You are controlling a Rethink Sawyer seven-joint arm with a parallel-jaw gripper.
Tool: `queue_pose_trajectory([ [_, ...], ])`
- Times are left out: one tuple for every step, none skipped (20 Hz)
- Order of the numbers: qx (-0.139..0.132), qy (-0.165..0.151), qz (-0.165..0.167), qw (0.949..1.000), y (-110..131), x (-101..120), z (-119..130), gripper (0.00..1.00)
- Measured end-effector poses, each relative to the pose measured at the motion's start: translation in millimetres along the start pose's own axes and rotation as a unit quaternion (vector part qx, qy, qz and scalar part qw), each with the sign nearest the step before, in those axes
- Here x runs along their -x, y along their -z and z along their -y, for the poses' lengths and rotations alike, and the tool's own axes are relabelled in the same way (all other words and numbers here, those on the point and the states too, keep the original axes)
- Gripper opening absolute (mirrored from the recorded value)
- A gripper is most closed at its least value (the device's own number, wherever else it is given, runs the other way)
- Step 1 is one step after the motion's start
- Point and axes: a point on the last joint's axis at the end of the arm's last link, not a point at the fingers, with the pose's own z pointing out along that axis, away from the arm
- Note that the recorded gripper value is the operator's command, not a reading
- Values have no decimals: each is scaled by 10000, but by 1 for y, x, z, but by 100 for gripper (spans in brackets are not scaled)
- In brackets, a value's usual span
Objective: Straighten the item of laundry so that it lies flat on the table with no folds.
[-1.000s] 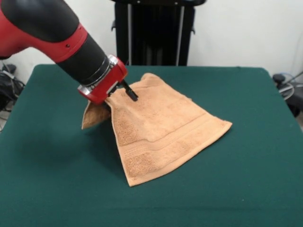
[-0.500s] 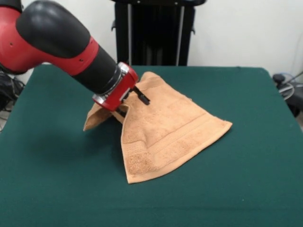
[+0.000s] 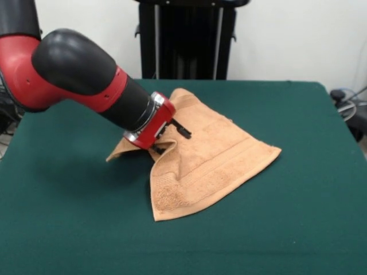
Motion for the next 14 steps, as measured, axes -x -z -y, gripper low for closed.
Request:
queue_pose_trajectory([
  [8,-16,18,10000,-2,0,2,100],
  [10,-23,24,10000,-2,0,3,100],
  [13,-51,53,10000,-4,0,6,100],
  [15,-58,59,10000,-4,0,7,100],
  [20,-66,64,10000,-5,0,8,100],
  [41,-78,62,9999,-5,-1,9,100],
  [61,-85,56,9999,-5,-1,10,100],
  [69,-87,53,9999,-5,-1,10,100],
  [86,-91,46,9999,-5,-1,10,100],
  [117,-94,31,9999,-5,0,11,100],
  [134,-98,22,9999,-5,0,12,100],
  [149,-99,13,9998,-5,0,12,100],
  [196,-107,-21,9997,-4,1,14,100],
  [213,-111,-33,9997,-4,1,15,100],
])
